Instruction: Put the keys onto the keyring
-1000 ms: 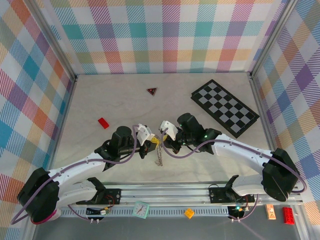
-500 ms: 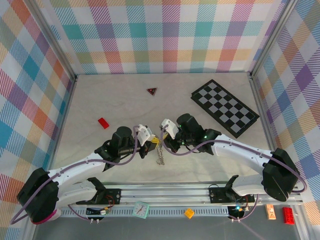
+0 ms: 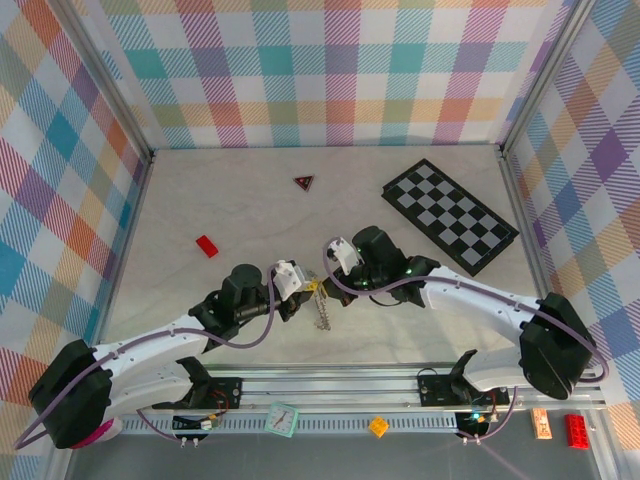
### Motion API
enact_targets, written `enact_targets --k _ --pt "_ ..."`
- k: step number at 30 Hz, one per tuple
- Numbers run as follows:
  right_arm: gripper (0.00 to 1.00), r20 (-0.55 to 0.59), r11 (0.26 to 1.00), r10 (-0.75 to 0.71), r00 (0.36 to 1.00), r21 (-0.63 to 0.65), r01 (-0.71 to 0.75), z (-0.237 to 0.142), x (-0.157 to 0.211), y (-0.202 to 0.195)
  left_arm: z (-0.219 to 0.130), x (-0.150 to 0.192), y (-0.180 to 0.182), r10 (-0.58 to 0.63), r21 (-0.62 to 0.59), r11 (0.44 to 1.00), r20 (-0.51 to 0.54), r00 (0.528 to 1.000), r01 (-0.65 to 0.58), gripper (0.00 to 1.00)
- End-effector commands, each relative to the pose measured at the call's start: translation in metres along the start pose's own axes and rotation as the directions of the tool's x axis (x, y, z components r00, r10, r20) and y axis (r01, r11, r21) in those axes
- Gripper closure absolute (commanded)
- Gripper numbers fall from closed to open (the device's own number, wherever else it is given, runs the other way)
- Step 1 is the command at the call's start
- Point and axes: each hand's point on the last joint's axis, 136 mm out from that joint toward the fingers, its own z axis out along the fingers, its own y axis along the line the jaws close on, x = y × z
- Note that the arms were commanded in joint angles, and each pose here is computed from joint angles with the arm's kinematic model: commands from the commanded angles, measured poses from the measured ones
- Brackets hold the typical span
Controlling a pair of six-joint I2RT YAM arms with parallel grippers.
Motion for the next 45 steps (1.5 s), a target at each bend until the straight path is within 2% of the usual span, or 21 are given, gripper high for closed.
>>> enact_targets --k 1,20,28,33,37,39,42,45 --pt "1.00 -0.007 0.997 0.075 0.997 -0.015 -0.075 0.000 0.000 -0.004 -0.004 -0.019 -0.001 0.048 -0.015 0.999 0.088 0.995 -0.047 1.00" --pt "1.00 0.039 0.954 0.265 0.964 -0.160 -0.255 0.000 0.005 -0.011 -0.007 -0.012 0.004 0.032 -0.070 0.997 0.154 0.988 -0.021 1.00" --pt "1.00 0.017 0.937 0.306 0.952 -0.182 -0.298 0.005 0.010 -0.015 -0.009 -0.012 0.006 0.027 -0.090 0.996 0.192 0.981 -0.009 1.00" --pt "0.77 0.002 0.937 0.302 0.953 -0.188 -0.296 0.004 0.012 -0.015 -0.009 -0.018 0.007 0.017 -0.090 0.996 0.228 0.974 0.004 1.00" --pt "0.62 0.044 0.960 0.250 0.967 -0.138 -0.242 -0.012 0.005 -0.023 -0.008 -0.021 0.006 0.001 -0.083 0.996 0.250 0.968 0.021 1.00" --pt "0.58 0.076 0.980 0.182 0.980 -0.093 -0.175 -0.024 -0.001 -0.027 -0.008 -0.021 0.006 -0.010 -0.079 0.996 0.260 0.966 0.031 1.00" --pt "0.57 0.139 1.000 -0.013 0.990 -0.019 0.016 -0.036 -0.010 -0.030 -0.007 -0.022 0.005 -0.027 -0.065 0.997 0.277 0.960 0.046 1.00" --pt "0.56 0.209 0.963 -0.249 0.946 -0.054 0.266 -0.039 -0.014 -0.015 -0.004 -0.022 0.001 -0.049 -0.034 0.998 0.297 0.954 0.062 1.00"
